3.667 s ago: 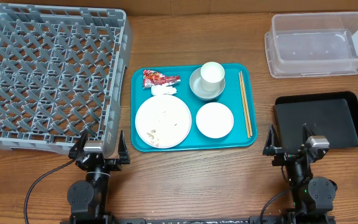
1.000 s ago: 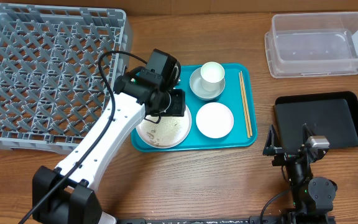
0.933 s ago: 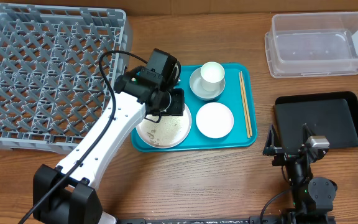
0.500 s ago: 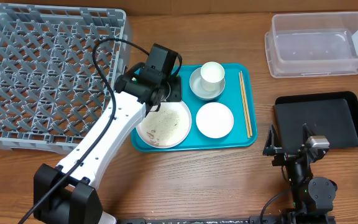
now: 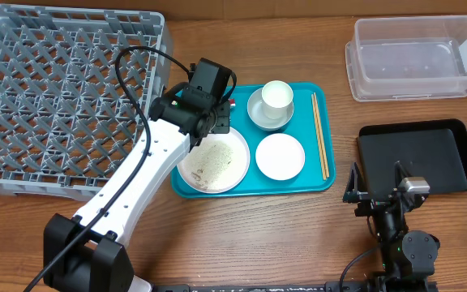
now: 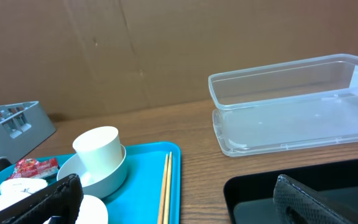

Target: Sort waste into correct bins and load items into the dishwasher

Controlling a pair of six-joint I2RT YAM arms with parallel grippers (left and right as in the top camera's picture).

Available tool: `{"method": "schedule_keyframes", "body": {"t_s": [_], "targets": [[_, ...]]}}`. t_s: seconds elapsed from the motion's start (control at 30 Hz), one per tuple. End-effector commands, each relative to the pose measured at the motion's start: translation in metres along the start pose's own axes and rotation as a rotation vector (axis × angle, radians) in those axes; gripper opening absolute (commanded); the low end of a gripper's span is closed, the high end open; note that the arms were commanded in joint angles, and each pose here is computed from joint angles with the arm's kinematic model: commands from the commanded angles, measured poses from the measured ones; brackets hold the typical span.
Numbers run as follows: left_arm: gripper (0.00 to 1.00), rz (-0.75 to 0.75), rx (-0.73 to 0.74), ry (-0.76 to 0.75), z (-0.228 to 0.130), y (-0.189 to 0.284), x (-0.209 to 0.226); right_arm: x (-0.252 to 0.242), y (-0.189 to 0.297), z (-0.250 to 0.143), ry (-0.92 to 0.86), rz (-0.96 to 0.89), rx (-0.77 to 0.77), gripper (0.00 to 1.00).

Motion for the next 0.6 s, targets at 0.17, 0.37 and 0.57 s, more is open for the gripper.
{"method": "schedule_keyframes", "body": {"t_s": [0.17,0.37,0.57], "targets": [[1.00,0.031,-0.148,0.069,0.033,0.045,0.032,0.000,0.000,-0.001,0.004,-0.001,-0.007,1.00],[1.00,0.058,-0.146,0.108,0.036,0.040,0.050,0.000,0.000,-0.001,0.004,-0.001,-0.007,1.00],[1.00,0.124,-0.204,0.177,0.051,0.041,0.080,0.000,0.000,-0.001,0.004,-0.001,-0.007,1.00]]}}
Point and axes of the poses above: each gripper's point midway between its finger pads, its own y axis back along the fingers, its own x axis along the line the jaws close on, z = x × y, the point moved 4 cm from there along y, back along the fingers, and after that the axes turned 2 degrees about -y, right-handed, at the moved point
